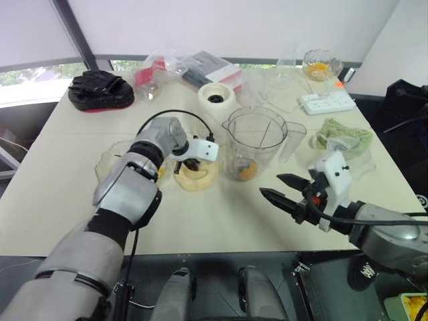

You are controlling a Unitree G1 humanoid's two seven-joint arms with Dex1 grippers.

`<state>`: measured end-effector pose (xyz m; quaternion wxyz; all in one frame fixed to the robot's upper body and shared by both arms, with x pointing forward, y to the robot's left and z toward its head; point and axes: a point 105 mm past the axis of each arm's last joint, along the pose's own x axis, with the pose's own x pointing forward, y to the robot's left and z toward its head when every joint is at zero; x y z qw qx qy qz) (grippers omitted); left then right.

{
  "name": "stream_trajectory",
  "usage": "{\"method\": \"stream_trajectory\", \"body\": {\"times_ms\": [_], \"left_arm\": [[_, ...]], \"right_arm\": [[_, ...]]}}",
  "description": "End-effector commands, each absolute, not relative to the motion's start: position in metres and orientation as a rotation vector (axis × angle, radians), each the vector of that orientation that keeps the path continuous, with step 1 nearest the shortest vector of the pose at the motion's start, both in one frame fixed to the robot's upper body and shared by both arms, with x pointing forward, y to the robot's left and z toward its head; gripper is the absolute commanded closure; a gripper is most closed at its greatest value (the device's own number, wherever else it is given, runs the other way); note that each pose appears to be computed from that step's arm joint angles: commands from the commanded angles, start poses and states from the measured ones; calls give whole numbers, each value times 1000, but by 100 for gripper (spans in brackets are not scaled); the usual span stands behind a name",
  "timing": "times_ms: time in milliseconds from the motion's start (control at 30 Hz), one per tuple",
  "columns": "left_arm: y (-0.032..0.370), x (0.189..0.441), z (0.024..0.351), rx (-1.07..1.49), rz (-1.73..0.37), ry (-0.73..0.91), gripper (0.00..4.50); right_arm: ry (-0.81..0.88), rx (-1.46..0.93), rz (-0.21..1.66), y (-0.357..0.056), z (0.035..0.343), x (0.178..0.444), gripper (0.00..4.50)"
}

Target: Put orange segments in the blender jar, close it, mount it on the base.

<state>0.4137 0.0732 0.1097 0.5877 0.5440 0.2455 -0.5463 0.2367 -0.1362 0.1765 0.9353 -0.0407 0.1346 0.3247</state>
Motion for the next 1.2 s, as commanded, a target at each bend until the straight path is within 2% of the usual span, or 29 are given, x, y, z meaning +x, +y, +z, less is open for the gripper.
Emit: {"method": "stream_trajectory", "body": {"times_ms": [33, 467, 833, 1200], "left_arm": [[57, 420, 138, 1214, -1254, 467, 424], [58, 425, 165, 1175, -1232, 423, 424], [80, 426, 173, 1253, -1209, 484, 424], [87, 426, 210, 1264, -1203, 448, 424]], "right_arm": [[220, -82, 662, -135, 185, 238, 142], [205, -98, 618, -143, 182, 245, 142], [98, -191, 333, -189, 177, 288, 142], [10, -116, 205, -189, 163, 324, 142]]}}
